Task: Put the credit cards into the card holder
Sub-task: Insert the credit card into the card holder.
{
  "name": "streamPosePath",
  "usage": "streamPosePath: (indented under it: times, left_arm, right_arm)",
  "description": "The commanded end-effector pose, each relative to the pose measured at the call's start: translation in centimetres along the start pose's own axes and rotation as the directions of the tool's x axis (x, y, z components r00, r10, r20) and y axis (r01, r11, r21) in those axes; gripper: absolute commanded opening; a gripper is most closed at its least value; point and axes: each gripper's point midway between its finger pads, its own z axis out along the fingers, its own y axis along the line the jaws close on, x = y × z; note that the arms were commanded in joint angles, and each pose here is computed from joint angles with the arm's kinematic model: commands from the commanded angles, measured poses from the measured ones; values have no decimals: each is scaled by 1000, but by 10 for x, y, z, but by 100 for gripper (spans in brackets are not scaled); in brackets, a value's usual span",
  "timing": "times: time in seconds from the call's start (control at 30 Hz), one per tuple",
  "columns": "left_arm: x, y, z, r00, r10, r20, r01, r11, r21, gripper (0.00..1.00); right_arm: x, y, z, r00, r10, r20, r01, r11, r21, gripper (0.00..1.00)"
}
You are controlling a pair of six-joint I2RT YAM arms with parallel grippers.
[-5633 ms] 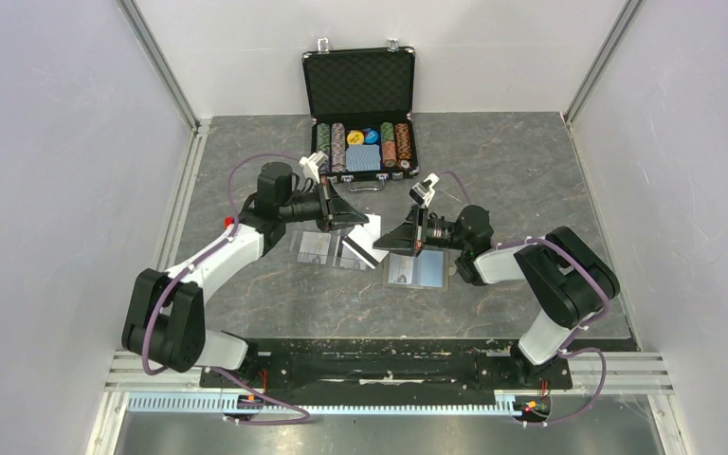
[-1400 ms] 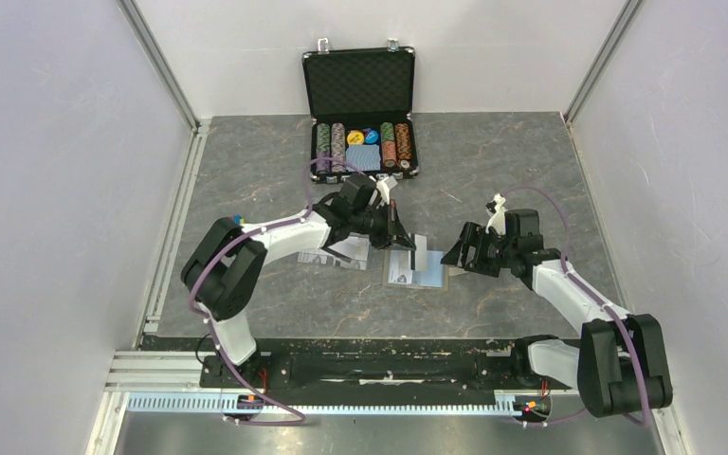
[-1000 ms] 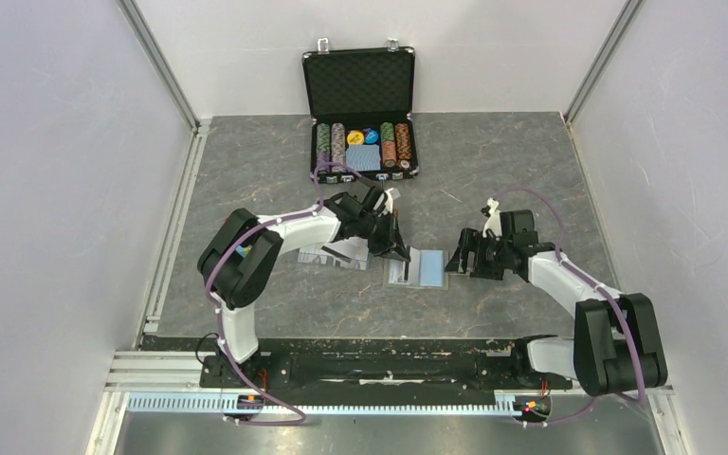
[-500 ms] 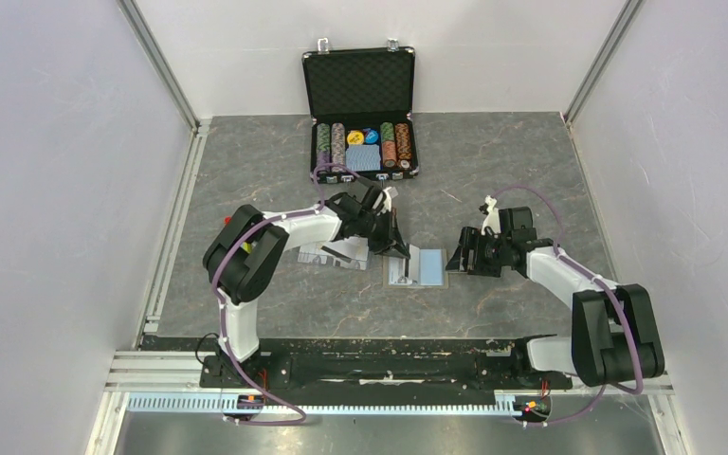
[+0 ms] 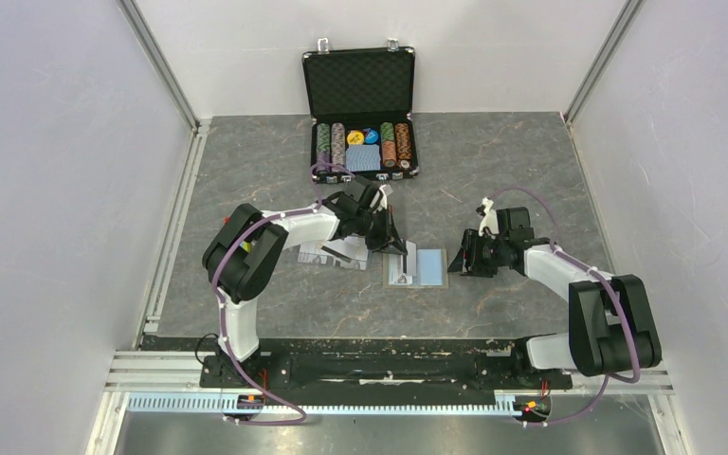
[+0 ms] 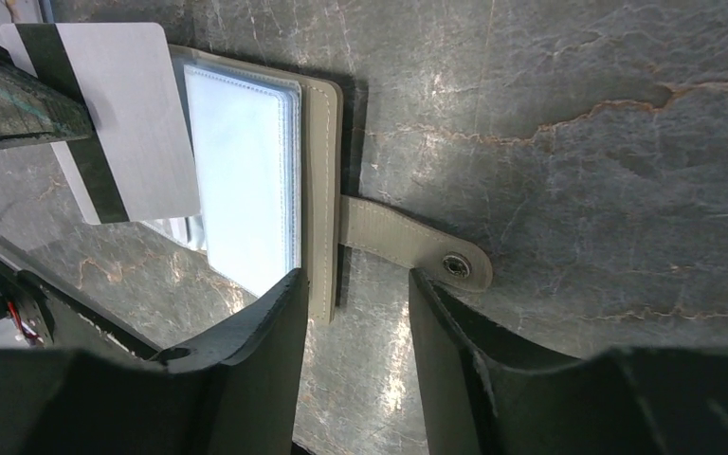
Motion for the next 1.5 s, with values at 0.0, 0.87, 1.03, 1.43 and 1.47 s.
streamPosePath:
  times: [0.0, 0.87, 1.03, 1.43, 1.47]
  left_arm:
    - [5, 7, 3, 999, -44, -1, 44, 999, -21, 2]
    - [-5, -13, -16, 989, -107, 97, 104, 994, 35, 2]
    - [-8, -19, -22, 987, -108, 119, 105, 994, 37, 2]
    - [-12, -17, -7, 985, -126, 115, 119, 991, 63, 2]
    - [-12, -17, -6, 986, -124, 116, 117, 991, 64, 2]
  right_arm:
    - [-6, 6, 3, 1000, -6, 19, 7, 999, -40, 44]
    - [10, 7, 12, 999, 33, -23, -35, 996, -86, 26]
    - [11, 7, 12, 999, 36, -26, -38, 995, -89, 25]
    - [13, 7, 13, 999, 43, -32, -46, 995, -93, 24]
    - [13, 7, 14, 998, 45, -33, -48, 994, -94, 25]
